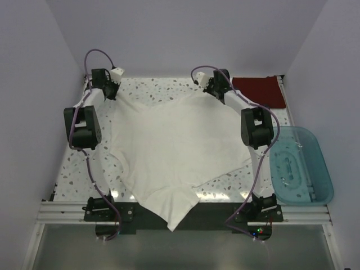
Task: Fold and stack the t-shirts
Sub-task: Flatten the tshirt out, then fold the tshirt
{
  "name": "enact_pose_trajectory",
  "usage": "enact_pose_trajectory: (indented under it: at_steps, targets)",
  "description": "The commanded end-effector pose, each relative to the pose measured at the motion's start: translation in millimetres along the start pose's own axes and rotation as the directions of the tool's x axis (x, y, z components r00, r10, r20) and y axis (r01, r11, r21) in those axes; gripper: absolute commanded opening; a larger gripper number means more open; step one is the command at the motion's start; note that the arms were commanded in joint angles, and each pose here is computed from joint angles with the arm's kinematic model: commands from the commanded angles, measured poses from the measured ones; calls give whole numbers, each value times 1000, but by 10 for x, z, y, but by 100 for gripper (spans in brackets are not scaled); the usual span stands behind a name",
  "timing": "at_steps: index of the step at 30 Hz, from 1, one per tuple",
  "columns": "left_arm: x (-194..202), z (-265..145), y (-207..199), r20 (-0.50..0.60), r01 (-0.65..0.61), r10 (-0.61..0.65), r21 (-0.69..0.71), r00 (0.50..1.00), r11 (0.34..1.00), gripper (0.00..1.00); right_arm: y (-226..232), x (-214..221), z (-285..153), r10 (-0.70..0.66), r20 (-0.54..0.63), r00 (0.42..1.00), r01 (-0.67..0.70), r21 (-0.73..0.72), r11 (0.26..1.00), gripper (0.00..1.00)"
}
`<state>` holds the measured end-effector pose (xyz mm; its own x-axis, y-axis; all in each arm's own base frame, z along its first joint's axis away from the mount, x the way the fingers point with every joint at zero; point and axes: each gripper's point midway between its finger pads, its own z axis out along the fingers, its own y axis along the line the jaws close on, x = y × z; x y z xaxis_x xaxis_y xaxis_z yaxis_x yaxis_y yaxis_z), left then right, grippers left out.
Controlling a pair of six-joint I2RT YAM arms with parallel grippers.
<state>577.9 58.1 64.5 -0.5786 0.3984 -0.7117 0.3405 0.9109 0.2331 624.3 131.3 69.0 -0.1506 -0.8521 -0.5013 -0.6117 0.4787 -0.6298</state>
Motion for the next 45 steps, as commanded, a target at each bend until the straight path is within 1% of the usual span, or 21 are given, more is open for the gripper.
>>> enact_pose_trajectory:
  at_steps: [1,10,11,12,13,14,15,18,20,21,22,24,25,27,28,33,34,36,40,44,45]
  targets:
    - [-210,158,175,32,28,-27,-32,999,999,0,-531,-323,-19,-60,52,997,52,148,988,0]
    - [-362,452,526,67,32,-20,-175,998,984,0,-824,-282,226,-13,1,1000,12,337,942,1]
    - [-440,438,568,86,31,-15,-186,996,982,0,-864,-300,251,-7,3,1000,6,355,935,13]
    - [-454,439,594,91,40,-23,-198,996,979,19,-895,-289,249,1,-13,1000,4,376,927,28]
    - [-518,416,626,107,50,-28,-207,994,977,32,-990,-345,203,9,-9,1000,-5,401,916,59]
    - [-682,346,696,138,55,-25,-221,990,974,51,-1034,-360,175,20,-9,1000,-14,413,911,69]
    - [-766,299,728,154,68,-33,-227,988,972,57,-1106,-360,115,28,-19,999,-17,431,902,78]
    - [-1067,-32,719,192,64,-27,-190,981,980,61,-1292,-511,-196,59,-6,998,-51,435,899,82]
    - [-1086,-341,573,168,60,-37,-134,985,989,62,-1205,-467,-346,70,-37,997,-50,383,922,84]
    - [-1137,-602,466,161,35,-20,-90,987,995,62,-1260,-522,-604,78,-44,996,-56,366,929,86]
    - [-947,-637,328,110,36,-31,-50,993,998,62,-1088,-503,-629,71,-45,996,-55,286,957,87]
    - [-912,-947,185,98,41,-41,2,994,999,62,-1049,-521,-922,90,-58,994,-74,239,968,92]
    - [-617,-976,11,15,66,-67,57,998,996,62,-796,-392,-964,89,-115,989,-73,138,988,92]
    - [-490,-1180,-157,-19,86,-85,105,996,991,61,-498,-298,-1154,89,-168,982,-91,-3,996,93]
    - [-196,-1213,-352,-106,111,-95,159,990,981,61,-385,-246,-1218,90,-191,977,-102,-55,993,93]
    - [372,-1557,-853,-254,167,-94,287,963,943,57,211,62,-1590,37,-325,945,-143,-311,940,92]
    - [618,-1606,-997,-319,199,-95,312,943,929,56,387,188,-1704,21,-372,928,-170,-373,912,91]
    - [779,-1706,-1110,-352,201,-77,332,933,922,54,514,300,-1861,-3,-411,912,-186,-419,889,87]
    - [1190,-1813,-1269,-436,222,-65,318,898,922,53,901,642,-2092,-54,-493,868,-231,-499,835,85]
    - [1447,-1764,-1257,-496,237,-77,267,865,934,53,1153,958,-2182,-112,-556,824,-246,-529,813,80]
    - [1555,-1708,-1232,-532,239,-77,243,844,940,53,1202,1026,-2174,-118,-570,813,-252,-528,811,79]
